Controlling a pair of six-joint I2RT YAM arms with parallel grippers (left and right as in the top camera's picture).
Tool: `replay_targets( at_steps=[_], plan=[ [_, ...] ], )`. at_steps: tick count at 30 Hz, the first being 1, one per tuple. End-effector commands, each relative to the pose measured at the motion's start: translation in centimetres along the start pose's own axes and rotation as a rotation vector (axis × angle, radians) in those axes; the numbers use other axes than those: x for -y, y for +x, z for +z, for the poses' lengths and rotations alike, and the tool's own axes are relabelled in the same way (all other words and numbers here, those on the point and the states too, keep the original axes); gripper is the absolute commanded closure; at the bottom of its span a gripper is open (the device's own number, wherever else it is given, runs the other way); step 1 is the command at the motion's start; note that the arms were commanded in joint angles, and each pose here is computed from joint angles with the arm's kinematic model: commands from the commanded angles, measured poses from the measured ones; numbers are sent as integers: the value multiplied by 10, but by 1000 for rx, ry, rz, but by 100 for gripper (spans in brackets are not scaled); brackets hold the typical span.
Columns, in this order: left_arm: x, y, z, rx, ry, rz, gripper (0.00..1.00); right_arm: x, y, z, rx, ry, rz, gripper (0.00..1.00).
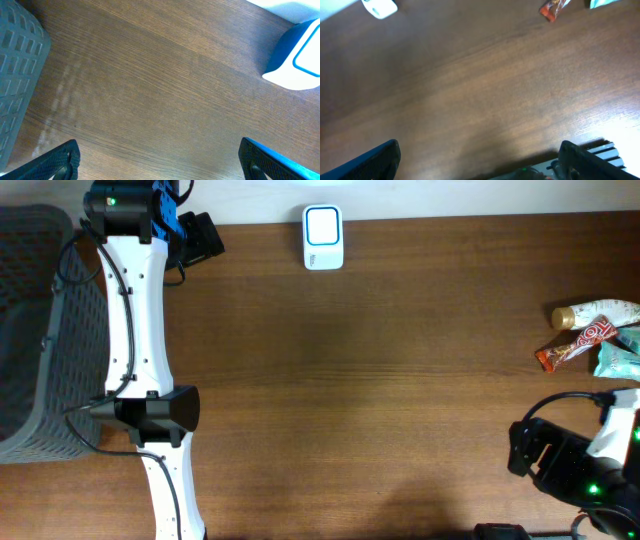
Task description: Scan the item barcode
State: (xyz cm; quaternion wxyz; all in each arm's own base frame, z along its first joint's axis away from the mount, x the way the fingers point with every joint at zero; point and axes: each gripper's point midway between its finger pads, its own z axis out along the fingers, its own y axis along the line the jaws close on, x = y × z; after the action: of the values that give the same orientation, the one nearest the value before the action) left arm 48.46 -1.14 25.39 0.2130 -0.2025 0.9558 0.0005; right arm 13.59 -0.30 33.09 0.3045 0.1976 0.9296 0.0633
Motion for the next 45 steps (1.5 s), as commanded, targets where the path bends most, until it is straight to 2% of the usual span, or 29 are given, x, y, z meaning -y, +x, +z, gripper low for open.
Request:
replay_targets(
  at_steps=[1,3,6,15,19,29,37,45],
  plan=[
    [-2,-2,-3,12,-8,0,1,4,20,15,-70,1,-34,1],
    [-2,-2,-3,12,-8,0,1,9,30,25,-74,7,-34,1],
    [-2,-2,-3,12,-8,0,1,11,35,41,3,-19,-38,1],
    [-2,-2,-3,12,-8,0,1,3,32,66,429,-195,-183,1],
    [-2,-2,-3,12,-8,0,1,2,31,90,550,-231,-213,2],
    [-2,-2,-3,12,-8,0,1,-18,21,143,702,-367,-264,1],
    [-2,-2,-3,12,-8,0,1,-25,13,159,827,-331,-479,1],
    [-2,-2,-3,12,-8,0,1,-22,15,181,864,-318,-502,1]
  ],
)
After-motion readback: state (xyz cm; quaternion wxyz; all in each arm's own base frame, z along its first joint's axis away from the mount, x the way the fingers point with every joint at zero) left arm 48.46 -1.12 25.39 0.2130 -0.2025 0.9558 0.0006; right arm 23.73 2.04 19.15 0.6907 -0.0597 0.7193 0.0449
